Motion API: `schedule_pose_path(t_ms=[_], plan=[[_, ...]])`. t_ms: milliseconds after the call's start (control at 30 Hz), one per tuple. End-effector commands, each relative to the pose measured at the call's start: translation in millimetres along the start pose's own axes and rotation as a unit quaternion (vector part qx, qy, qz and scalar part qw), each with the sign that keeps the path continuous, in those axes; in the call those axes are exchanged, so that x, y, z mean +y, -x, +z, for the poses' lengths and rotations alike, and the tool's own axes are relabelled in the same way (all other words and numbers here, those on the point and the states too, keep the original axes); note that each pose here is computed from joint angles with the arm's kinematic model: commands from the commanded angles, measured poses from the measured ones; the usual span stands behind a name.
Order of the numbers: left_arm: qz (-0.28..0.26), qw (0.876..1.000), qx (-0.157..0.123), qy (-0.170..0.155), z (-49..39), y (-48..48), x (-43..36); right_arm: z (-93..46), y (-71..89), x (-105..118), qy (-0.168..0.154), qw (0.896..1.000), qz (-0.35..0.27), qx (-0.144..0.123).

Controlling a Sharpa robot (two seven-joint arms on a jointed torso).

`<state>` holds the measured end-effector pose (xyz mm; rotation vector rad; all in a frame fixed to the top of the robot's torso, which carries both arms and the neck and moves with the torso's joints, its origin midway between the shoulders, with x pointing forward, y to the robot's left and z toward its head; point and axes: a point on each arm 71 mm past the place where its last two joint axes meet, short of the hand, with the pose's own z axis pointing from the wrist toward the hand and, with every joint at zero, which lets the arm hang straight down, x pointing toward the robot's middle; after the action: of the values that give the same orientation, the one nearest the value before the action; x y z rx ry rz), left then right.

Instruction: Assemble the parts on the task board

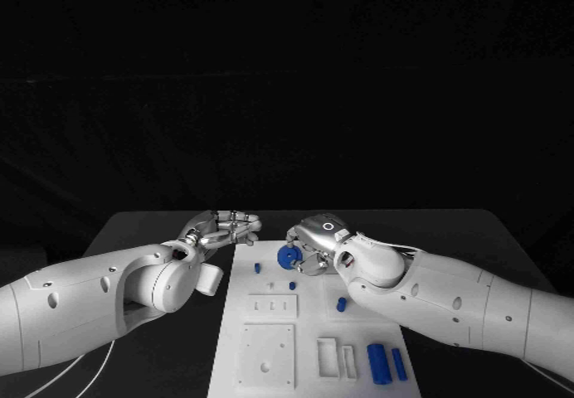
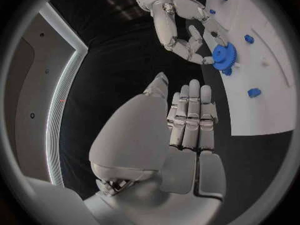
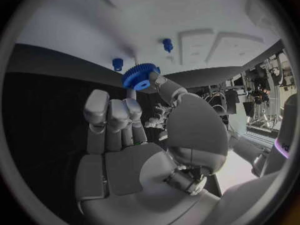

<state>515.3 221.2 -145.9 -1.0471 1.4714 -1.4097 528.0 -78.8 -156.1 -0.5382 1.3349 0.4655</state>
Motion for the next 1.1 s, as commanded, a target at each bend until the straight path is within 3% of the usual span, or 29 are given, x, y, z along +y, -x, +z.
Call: schedule_pose_path(t_ms=[33,500,1100], plan=[[0.002,1.0,0.003,-0.007,1.1,-2.4,-3.0,2.6,-3.2,4,0.002,1.0,-0.015,0.001],[0.002,1.0,0.007,-0.01,4.3,-6.9,-6.0,8.5,-19.4,4,-0.012,0.999,-0.03,0.014],[0.003,1.0,0.008,-0.011,5.6,-8.2,-7.7,12.6,-23.1,3,-0.022,0.999,-0.027,0.021]])
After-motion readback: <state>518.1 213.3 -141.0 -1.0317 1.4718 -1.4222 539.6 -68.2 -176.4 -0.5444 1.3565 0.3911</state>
